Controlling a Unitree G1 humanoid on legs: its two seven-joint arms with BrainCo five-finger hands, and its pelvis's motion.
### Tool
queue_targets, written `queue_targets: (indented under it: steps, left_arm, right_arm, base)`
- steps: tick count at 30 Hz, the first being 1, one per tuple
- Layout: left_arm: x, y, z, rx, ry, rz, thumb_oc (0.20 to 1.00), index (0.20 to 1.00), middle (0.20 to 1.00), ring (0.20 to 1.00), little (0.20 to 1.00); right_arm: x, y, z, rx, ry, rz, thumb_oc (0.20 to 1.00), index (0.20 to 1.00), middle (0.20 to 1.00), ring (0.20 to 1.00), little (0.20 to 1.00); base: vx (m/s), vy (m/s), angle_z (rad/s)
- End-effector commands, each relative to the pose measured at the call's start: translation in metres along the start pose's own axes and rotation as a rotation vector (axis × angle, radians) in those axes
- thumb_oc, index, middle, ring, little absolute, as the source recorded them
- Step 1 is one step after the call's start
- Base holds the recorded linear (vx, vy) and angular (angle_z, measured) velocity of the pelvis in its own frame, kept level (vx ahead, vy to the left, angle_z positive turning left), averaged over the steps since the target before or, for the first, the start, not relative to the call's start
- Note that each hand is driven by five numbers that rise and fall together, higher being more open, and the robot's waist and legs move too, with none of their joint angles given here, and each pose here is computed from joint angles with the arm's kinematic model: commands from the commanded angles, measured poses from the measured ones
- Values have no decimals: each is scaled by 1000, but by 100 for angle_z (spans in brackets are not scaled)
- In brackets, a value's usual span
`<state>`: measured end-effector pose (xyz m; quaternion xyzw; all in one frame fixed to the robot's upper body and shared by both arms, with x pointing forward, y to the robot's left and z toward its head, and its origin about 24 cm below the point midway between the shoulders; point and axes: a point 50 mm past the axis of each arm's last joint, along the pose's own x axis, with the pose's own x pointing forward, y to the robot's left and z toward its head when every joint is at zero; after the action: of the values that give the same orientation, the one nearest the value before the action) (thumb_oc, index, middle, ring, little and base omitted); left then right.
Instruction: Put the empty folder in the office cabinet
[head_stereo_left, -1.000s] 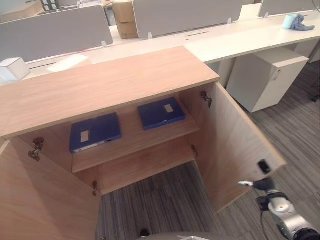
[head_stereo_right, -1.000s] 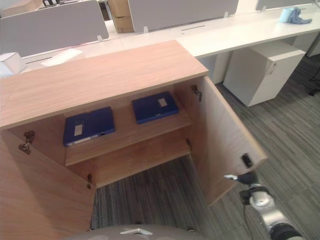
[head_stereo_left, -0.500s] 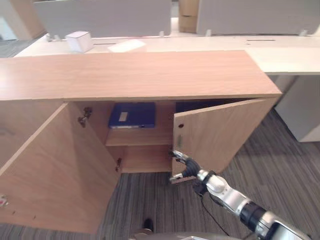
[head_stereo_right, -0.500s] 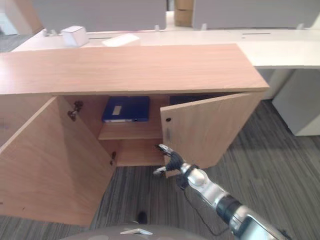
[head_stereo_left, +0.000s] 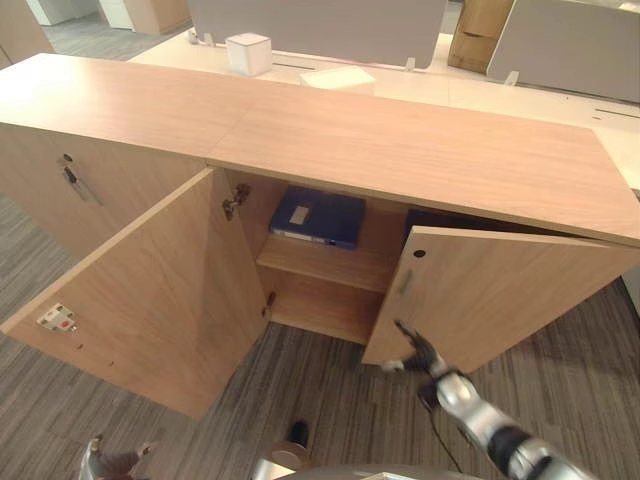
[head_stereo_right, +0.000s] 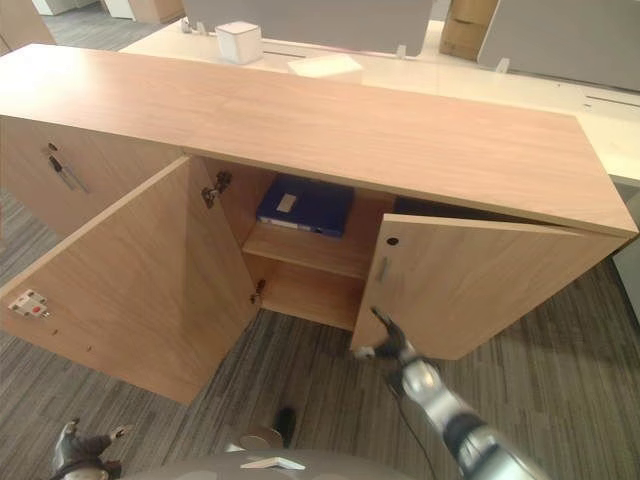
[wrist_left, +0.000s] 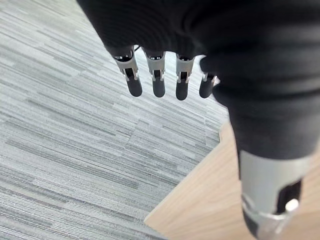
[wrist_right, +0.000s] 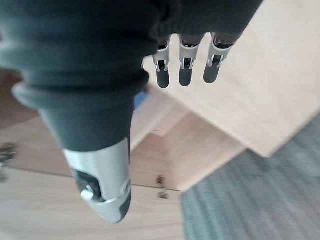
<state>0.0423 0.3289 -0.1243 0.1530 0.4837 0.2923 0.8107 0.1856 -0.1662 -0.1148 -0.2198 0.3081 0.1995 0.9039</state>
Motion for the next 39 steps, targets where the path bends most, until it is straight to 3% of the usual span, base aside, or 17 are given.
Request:
queue_targets:
  steps: [1,5,9,21,27,31,39]
  left_arm:
    - [7,32,3,-28,17,139,1000,1000,1000,1000,1000]
    - [13,46,26,-89,-52,200,1000,1000,1000,1000,1000]
    - [9,54,14,-159,-31,255,1000,1000,1000,1000,1000]
    - [13,115,46,-92,-140,360,1000,1000,1000,1000,1000]
    - [15,122,60,-84,-175,345,1000,1000,1000,1000,1000]
    - [17,117,67,-78,-190,319,1000,1000,1000,1000,1000]
    - [19,59,76,-24,-256,91,1000,1000,1000,1000,1000]
  right_arm:
    - [3,-6,7,-53,-36,-16,1000,1000,1000,1000,1000]
    - [-15,-5,-31,-63,93,-10,1000,1000,1000,1000,1000]
    - [-30,-7,-61,-38,210,-28,1000,1000,1000,1000,1000]
    - [-54,-9,-86,64,276,-74,1000,1000,1000,1000,1000]
    - [-54,-6,-89,116,300,-74,1000,1000,1000,1000,1000]
    - [-53,-4,-90,131,309,-73,1000,1000,1000,1000,1000]
    - [-58,7,-98,168,349,-58,1000,1000,1000,1000,1000]
  base:
    - [-41,-27,1]
    - [-176,-33,12]
    - [-123,132,6]
    - [21,120,0]
    - [27,79,-12]
    - [8,49,-15]
    - [34,34,-19]
